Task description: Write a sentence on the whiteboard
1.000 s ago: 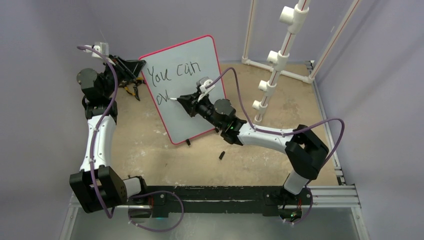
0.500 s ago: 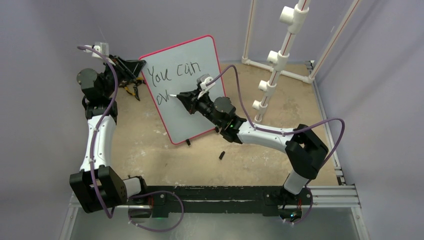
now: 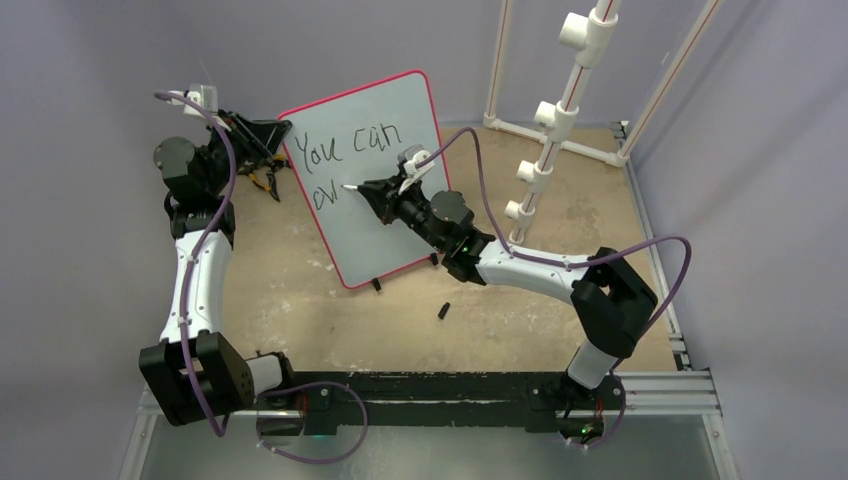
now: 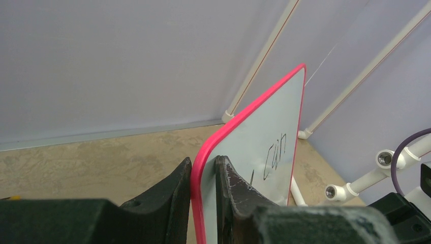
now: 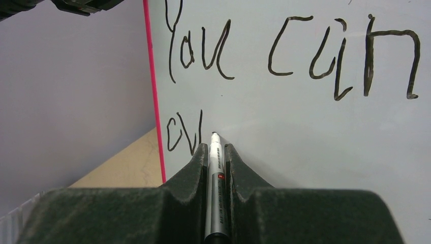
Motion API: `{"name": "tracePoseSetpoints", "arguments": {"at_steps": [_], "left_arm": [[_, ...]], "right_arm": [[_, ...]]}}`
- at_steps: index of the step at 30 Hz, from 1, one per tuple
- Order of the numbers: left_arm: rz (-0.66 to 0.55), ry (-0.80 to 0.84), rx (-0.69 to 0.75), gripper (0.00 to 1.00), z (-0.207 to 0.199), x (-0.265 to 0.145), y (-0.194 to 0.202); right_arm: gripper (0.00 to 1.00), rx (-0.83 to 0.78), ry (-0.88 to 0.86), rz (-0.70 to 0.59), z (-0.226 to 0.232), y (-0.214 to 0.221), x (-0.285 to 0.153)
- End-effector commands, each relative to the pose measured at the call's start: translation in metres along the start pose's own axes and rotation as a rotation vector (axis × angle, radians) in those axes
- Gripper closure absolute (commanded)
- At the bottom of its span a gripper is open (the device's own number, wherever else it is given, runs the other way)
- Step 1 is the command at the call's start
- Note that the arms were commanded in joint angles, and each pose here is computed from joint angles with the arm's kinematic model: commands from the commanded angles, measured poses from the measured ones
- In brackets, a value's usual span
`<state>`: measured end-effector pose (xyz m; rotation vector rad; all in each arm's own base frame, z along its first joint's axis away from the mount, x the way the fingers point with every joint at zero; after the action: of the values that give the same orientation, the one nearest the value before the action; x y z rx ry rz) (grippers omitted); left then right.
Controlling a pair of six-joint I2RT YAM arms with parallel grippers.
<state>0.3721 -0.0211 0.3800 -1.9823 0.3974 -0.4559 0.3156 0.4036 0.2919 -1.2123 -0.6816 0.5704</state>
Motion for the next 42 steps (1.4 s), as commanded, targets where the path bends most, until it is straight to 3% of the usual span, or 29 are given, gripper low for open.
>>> {"name": "tracePoseSetpoints", "arguments": {"at_steps": [1, 26, 42], "left_arm": [[0.003, -0.001, -0.010, 0.82, 0.000, -0.002, 0.002], [0.001, 0.001, -0.013, 0.82, 0.001, -0.002, 0.001], [-0.002, 0.002, -0.012, 0.82, 0.001, -0.003, 0.001]], "right_arm": [[1.00, 0.002, 0.056, -0.038, -0.011, -0.016, 0.000], [1.00, -0.005, 0.047, -0.124, -0.011, -0.047, 0.008], [1.00, -0.039, -0.019, -0.049, -0.004, -0.022, 0.016]]}}
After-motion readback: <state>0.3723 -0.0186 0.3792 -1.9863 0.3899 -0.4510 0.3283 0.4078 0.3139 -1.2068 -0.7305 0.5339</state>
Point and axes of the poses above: each gripper's point midway between its finger pads, its own x axis out along the fingers, its own z axis along the line the jaws close on, y = z × x, the point moved 3 cm from there along -x, back along the fingers, and after that the axes turned 2 degrees about -x, right-handed, at the moved point
